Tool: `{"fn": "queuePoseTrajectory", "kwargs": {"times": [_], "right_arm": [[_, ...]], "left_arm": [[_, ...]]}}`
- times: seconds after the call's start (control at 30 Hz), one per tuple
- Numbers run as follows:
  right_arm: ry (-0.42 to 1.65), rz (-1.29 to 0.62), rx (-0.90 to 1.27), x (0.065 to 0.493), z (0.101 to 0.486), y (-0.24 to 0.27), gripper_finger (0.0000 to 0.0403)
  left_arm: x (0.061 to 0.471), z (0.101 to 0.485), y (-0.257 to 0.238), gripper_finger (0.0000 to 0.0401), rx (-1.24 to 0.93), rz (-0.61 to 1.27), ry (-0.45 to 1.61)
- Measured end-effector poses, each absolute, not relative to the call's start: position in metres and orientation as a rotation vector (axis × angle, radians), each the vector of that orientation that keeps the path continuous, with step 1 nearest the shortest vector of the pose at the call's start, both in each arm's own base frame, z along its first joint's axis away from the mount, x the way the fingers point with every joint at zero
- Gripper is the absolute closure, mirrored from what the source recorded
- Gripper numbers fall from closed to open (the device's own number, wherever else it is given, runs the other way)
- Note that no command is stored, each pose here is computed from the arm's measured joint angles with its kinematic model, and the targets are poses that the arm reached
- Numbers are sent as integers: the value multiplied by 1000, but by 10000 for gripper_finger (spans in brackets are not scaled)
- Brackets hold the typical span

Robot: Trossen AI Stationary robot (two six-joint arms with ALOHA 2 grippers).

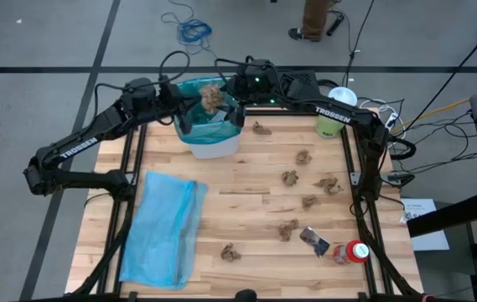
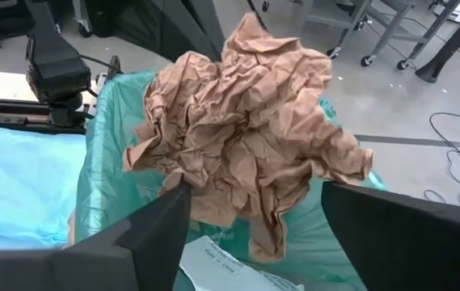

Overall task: Place trash/remove bag and relplace
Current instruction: Put the brown paper into the blue trash bag inside the white trash bin

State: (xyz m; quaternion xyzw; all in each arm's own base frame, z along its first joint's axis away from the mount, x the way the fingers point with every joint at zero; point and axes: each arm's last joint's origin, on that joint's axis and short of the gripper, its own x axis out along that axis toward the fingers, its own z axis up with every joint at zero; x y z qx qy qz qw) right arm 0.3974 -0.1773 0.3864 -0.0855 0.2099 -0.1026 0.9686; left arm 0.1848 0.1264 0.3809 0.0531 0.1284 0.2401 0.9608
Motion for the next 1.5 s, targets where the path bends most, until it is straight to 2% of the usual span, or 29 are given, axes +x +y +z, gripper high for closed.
{"fn": "queuePoseTrajectory", "kwargs": {"times": [0.47,0.63,0.83,1.0,1.2,1.5], "right_arm": [[419,-217,-133,397,387,-177,115],[463,-228,-160,391,387,-179,116],[612,-467,-339,357,409,-179,116],[672,-432,-237,323,418,-190,117],[875,-430,-25,298,390,-220,117],[1054,-301,104,296,307,-232,117]], "left_arm": [[175,393,123,295,192,585,232],[170,402,120,287,202,596,199],[164,399,115,287,188,590,245],[162,399,114,287,184,590,255],[162,399,114,287,184,590,255],[162,398,114,287,178,590,257]]}}
